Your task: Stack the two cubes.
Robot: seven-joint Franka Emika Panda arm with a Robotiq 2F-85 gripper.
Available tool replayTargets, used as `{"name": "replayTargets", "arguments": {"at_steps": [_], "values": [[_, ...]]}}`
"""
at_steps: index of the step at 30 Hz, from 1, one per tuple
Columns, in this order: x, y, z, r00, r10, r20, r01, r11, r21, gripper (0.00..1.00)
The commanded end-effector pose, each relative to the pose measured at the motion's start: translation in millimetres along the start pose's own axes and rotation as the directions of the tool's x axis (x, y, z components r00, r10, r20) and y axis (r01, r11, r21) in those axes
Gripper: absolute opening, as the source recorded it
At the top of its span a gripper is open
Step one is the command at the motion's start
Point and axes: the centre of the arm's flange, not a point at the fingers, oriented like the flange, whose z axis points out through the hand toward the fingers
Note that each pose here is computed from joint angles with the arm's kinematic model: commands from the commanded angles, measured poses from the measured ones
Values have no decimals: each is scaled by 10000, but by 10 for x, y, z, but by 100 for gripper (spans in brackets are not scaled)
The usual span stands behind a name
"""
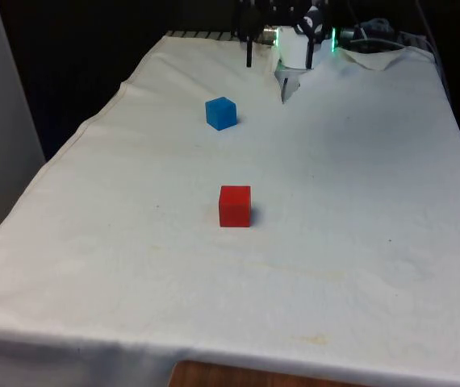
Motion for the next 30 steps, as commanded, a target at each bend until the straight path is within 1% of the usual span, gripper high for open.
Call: {"name": "replayTargets", "arguments": {"at_steps": [1,2,3,4,12,13,14,19,21,22,23,24,30], "values": [[57,16,13,10000,-9,76,9,10000,40,100],[81,26,17,10000,0,78,0,10000,31,100],[53,15,12,10000,9,23,-9,10000,-16,100],[105,30,27,10000,-1,89,1,10000,25,100],[316,75,99,9999,-26,98,27,10000,-33,100],[296,77,88,10000,8,18,-8,9999,-105,100],[338,78,107,9999,-48,99,48,10000,-40,100],[473,94,145,9997,-200,136,201,9998,-80,100],[513,111,165,9996,-224,150,226,9997,-96,100],[503,109,152,9998,-202,60,203,9997,-168,100],[534,115,164,9996,-244,142,246,9996,-103,100],[580,128,180,9995,-277,155,279,9995,-118,100],[712,184,207,9994,-308,179,311,9994,-170,100]]}}
